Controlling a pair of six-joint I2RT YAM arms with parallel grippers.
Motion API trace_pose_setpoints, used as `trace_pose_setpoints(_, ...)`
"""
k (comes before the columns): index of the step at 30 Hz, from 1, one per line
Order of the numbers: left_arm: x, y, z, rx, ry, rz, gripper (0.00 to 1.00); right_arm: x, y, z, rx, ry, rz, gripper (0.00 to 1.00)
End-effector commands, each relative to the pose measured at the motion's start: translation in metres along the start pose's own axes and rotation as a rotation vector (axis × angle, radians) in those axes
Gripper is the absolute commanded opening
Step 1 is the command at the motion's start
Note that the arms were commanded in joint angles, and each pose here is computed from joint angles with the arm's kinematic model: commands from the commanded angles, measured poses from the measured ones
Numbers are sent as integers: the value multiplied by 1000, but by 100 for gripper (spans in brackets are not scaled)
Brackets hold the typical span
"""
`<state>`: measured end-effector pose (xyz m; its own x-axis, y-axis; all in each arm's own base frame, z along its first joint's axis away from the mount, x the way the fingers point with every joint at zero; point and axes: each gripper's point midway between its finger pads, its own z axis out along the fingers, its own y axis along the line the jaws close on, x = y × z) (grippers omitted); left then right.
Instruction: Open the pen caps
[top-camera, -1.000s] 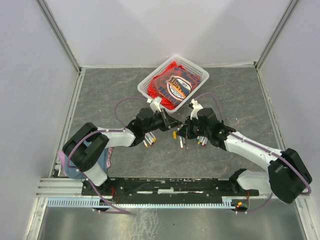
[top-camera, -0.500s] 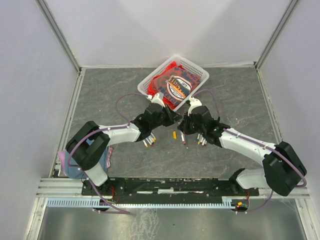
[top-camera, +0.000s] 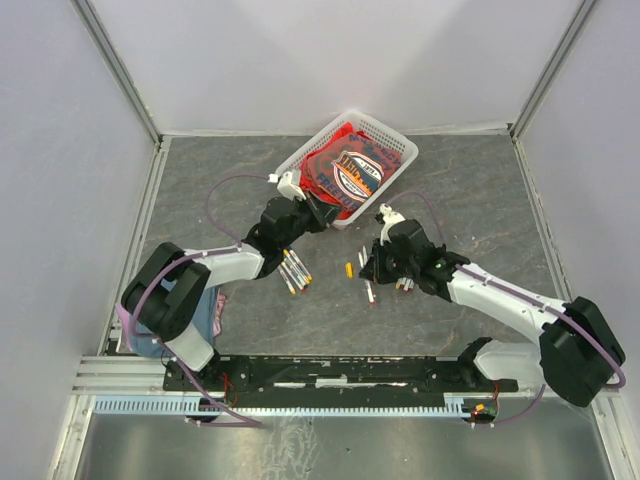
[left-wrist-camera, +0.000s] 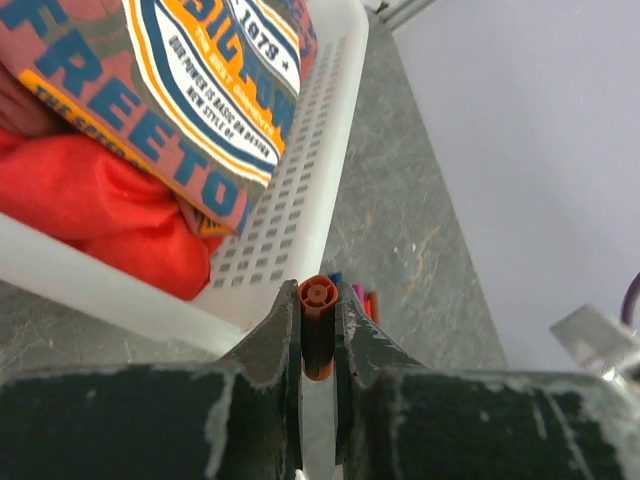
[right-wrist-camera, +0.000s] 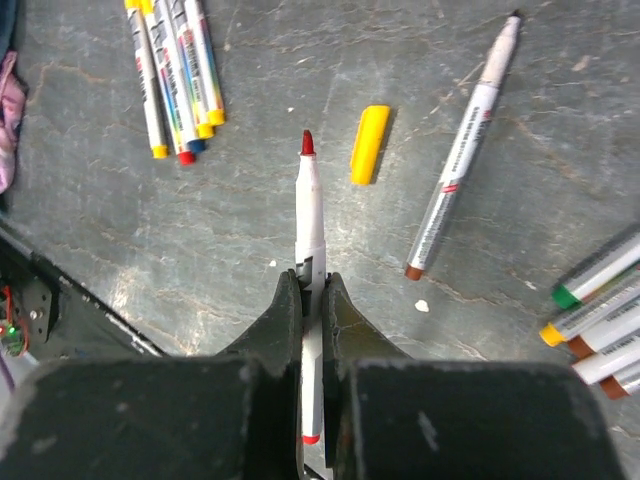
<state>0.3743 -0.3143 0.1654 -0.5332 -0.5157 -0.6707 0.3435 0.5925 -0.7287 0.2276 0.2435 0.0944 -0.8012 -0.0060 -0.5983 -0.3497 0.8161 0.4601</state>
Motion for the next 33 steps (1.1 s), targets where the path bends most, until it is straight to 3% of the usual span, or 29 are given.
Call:
trace_pose_setpoints(1,15,-12,-18,-4,70,140,3,-25,-10,-3,109,-58,-2,1)
trace_pose_setpoints(6,59,15,-35,-174,175,205,4,-31,-28,8,221,-57,-1,3)
trace_pose_setpoints(12,84,36,-40,-278,244,215,12,-33,-46,24,314,-35,15,10)
trace_pose_setpoints(33,132,58,-39,-344,363,218,27,-26,-75,55,386,-1,85,20)
